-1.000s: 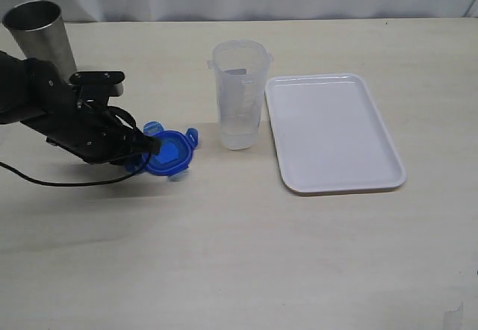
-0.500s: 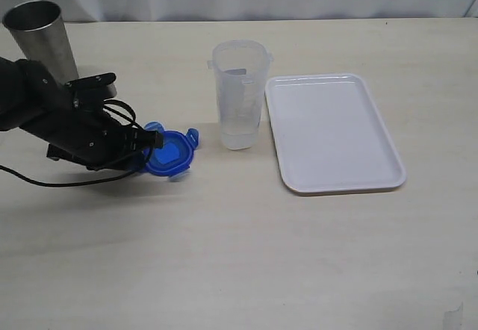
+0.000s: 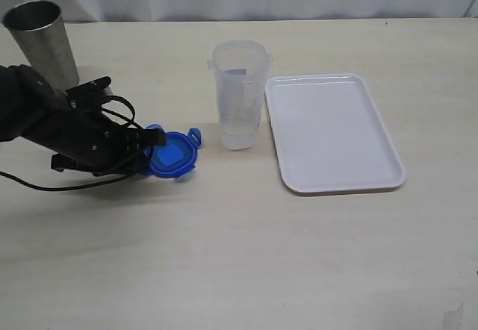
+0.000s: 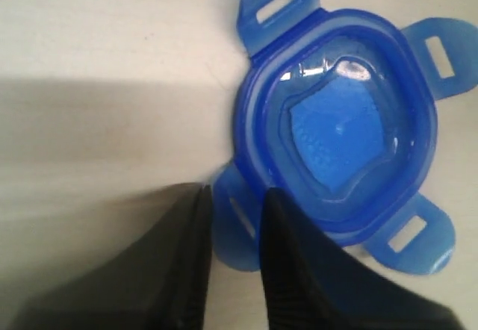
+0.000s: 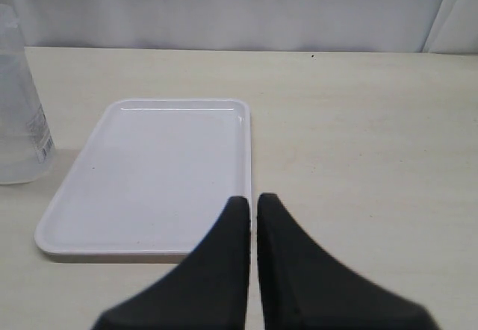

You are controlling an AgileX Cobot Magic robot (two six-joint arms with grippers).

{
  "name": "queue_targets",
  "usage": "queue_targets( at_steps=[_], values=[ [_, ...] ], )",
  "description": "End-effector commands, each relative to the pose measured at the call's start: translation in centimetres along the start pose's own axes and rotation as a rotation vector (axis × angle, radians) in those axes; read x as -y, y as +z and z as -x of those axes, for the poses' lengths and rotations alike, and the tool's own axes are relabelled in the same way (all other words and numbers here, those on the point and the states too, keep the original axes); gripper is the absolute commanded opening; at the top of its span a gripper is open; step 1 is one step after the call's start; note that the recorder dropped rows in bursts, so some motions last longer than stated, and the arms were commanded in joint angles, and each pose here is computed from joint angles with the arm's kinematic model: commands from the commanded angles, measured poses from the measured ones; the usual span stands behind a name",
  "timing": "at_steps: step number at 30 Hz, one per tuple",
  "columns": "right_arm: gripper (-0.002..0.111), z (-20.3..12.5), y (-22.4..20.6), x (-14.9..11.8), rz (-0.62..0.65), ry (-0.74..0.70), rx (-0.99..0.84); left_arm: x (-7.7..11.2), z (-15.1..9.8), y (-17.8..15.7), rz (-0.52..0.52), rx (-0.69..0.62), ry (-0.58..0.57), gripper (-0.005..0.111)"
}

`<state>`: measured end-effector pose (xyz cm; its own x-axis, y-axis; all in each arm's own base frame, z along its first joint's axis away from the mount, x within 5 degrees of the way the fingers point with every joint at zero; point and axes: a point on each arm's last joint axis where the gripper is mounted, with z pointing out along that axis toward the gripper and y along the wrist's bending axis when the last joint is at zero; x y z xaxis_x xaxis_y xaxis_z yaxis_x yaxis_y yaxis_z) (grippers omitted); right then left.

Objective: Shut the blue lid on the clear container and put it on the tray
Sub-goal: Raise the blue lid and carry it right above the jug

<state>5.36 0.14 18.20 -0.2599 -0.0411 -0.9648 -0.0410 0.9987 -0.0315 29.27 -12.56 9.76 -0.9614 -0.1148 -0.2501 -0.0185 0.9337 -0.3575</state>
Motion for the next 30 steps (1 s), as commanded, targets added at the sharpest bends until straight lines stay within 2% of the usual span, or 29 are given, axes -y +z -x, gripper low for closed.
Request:
queue_targets(
  at_steps=[1, 2, 9, 14, 17, 20, 24, 28, 30],
  values=[
    [0.004, 0.0, 0.0, 0.0, -0.006, -0.003, 0.006, -0.2, -0.7, 0.5, 0.011, -0.028, 0.02, 0.006],
    [0.004, 0.0, 0.0, 0.0, -0.006, -0.003, 0.006, -0.2, -0.7, 0.5, 0.013, -0.023, 0.025, 0.001],
    [0.004, 0.0, 0.0, 0.0, -0.006, -0.003, 0.006, 0.1, -0.3, 0.1, 0.008, 0.0, 0.123, 0.0],
    [0.004, 0.0, 0.0, 0.0, -0.006, -0.003, 0.006, 1.3, 0.8, -2.9, -0.023, 0.109, 0.223, 0.0],
    [0.004, 0.0, 0.0, 0.0, -0.006, -0.003, 0.006, 2.6, 1.7, -7.3, -0.042, 0.252, 0.329, 0.0],
    [0.004, 0.0, 0.0, 0.0, -0.006, -0.003, 0.006, 3.0, 1.9, -9.7, -0.014, 0.331, 0.461, 0.0],
    [0.004, 0.0, 0.0, 0.0, -0.006, -0.003, 0.006, 3.9, 2.9, -13.2, 0.068, 0.448, 0.773, 0.0],
    [0.004, 0.0, 0.0, 0.0, -0.006, -0.003, 0.006, 5.1, 4.6, -15.4, 0.129, 0.546, 0.907, 0.0],
    [0.004, 0.0, 0.0, 0.0, -0.006, -0.003, 0.006, 5.6, 5.6, -16.3, 0.15, 0.623, 0.923, 0.0]
  ],
)
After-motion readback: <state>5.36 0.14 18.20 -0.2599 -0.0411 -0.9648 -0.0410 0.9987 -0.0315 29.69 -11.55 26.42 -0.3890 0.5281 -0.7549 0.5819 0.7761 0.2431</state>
